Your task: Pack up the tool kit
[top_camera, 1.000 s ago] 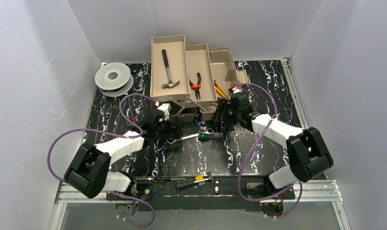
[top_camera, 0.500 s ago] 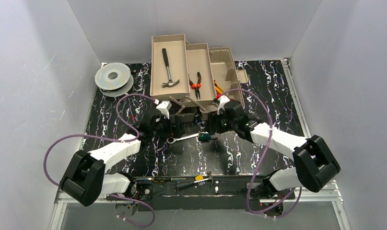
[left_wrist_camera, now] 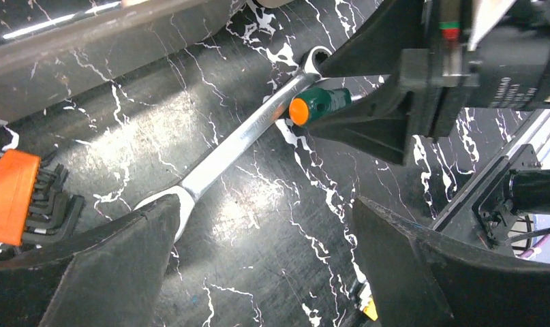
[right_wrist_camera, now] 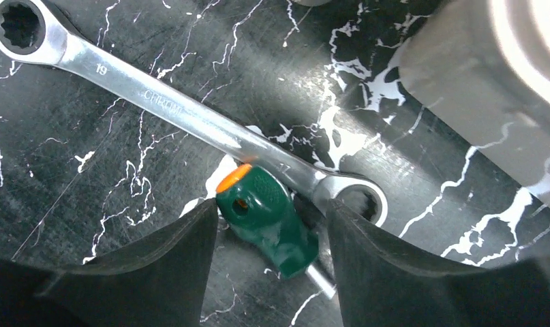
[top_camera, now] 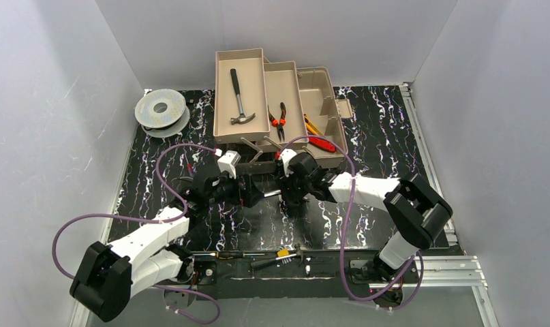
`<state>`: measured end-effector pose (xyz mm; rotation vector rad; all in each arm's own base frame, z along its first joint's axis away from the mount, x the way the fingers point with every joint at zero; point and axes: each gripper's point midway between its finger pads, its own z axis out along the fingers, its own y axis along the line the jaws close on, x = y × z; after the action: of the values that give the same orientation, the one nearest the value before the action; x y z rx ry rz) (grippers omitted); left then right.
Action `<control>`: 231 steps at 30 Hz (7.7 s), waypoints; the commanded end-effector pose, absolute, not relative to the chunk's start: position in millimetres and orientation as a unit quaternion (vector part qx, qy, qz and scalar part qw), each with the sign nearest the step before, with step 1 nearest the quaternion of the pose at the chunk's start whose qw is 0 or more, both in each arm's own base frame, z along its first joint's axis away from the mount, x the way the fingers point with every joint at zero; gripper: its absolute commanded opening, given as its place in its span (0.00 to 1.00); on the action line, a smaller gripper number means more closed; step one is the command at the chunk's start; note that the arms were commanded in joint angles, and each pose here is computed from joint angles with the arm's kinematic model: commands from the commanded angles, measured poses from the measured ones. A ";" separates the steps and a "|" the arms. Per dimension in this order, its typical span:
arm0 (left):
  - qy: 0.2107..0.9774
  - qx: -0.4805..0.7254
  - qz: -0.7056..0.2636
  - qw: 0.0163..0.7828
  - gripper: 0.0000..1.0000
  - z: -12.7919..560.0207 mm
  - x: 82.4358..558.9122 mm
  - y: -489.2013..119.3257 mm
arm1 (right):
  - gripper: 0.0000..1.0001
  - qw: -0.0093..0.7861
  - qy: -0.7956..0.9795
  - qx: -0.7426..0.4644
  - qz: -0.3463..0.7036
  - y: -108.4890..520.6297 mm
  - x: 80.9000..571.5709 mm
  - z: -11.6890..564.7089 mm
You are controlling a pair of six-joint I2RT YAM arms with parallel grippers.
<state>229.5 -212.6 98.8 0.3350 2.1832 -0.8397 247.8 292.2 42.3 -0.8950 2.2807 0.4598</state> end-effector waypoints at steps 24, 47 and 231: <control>0.887 0.114 -0.297 0.334 0.98 69.9 220.4 -202.3 | 0.21 0.461 0.803 -0.269 0.266 289.3 265.0 185.1; 0.909 0.107 -0.276 0.293 0.98 54.0 215.9 -198.6 | 0.20 0.448 0.861 0.061 0.232 197.6 435.9 215.0; 0.911 -0.081 -0.274 0.298 0.98 145.1 209.7 -138.8 | 0.01 0.515 0.833 0.021 0.201 154.7 336.9 272.6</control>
<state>216.5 -148.5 162.1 -0.3318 2.3840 -0.8815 316.3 180.3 286.4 -0.1055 1.9334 0.4663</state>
